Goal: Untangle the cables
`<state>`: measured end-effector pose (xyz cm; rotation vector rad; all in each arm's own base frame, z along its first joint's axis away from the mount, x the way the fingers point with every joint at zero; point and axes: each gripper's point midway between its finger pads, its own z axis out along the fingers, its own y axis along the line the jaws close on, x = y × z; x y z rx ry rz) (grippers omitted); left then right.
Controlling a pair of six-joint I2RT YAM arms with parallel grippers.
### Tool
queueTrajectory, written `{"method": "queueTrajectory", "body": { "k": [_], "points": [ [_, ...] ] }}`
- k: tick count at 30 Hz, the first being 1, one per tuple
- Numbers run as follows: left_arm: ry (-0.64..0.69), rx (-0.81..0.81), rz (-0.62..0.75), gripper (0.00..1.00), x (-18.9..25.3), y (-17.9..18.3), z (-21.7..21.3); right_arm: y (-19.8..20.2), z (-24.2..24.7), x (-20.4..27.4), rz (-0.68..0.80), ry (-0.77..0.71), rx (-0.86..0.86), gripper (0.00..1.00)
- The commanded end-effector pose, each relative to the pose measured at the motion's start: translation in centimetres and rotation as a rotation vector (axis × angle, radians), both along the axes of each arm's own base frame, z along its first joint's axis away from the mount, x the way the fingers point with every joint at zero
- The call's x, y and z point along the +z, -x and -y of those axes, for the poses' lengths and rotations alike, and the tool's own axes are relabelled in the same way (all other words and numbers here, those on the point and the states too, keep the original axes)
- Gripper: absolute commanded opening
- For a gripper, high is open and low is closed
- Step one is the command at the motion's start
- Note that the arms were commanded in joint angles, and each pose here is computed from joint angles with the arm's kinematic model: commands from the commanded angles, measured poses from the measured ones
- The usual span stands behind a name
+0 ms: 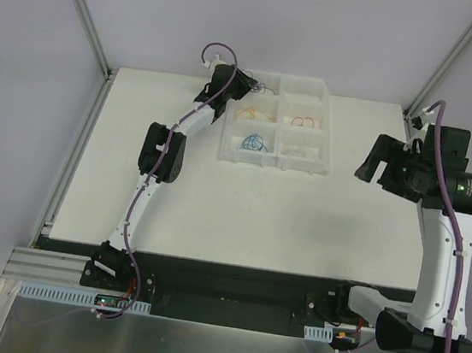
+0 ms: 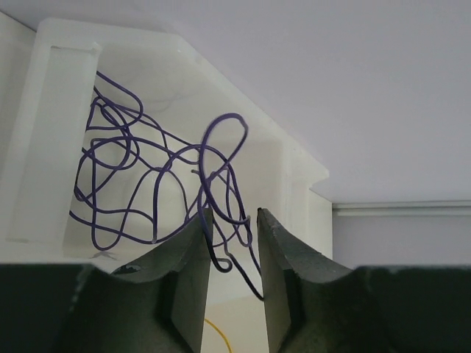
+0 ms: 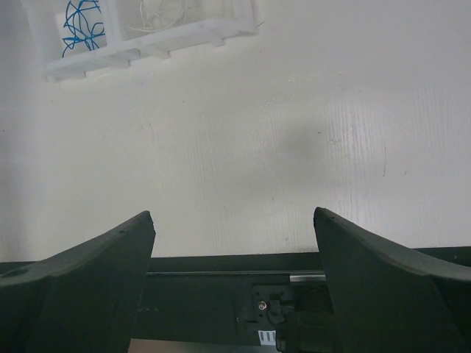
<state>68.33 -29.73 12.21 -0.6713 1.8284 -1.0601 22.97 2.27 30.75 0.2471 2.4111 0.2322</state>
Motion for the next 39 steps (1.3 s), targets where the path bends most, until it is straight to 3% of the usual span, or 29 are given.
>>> {"method": "queueTrajectory", "body": {
  "k": [1, 4, 6, 10, 16, 24, 29, 36, 39],
  "points": [
    [-0.017, -0.02, 0.089, 0.34, 4.4, -0.2, 0.1, -0.7, -0.4, 0.8, 0.037, -0.033, -0.001, 0.92],
    [-0.041, -0.061, 0.097, 0.48, 5.4, 0.7, 0.9, -1.1, -0.7, 0.7, 0.045, -0.049, 0.008, 0.92],
    [-0.105, -0.088, 0.094, 0.63, 5.5, 1.5, 1.2, -1.3, -0.9, 0.6, 0.05, -0.062, 0.014, 0.91],
    [-0.222, -0.152, 0.109, 0.7, 5.8, 3.2, 1.3, -1.5, -1.3, 0.6, 0.067, -0.077, 0.026, 0.92],
    [-0.317, -0.221, 0.139, 0.72, 8.0, 5.5, 1.0, -1.3, -1.8, 0.5, 0.085, -0.103, 0.046, 0.92],
    [-0.317, -0.294, 0.183, 0.68, 14.5, 9.8, 1.0, -0.5, -2.7, -1.1, 0.051, -0.155, 0.058, 0.92],
    [-0.309, -0.407, 0.122, 0.67, 15.6, 18.4, 0.6, 0.7, -4.6, -3.0, 0.027, -0.244, 0.084, 0.99],
    [-0.42, -0.615, 0.181, 0.65, 15.0, 35.3, -0.1, 2.2, -6.0, -7.5, 0.077, -0.274, 0.142, 0.96],
    [-0.388, -0.658, 0.163, 0.68, 13.6, 40.9, -1.3, 2.7, -6.4, -8.9, 0.121, -0.31, 0.135, 0.96]
  ]
}}
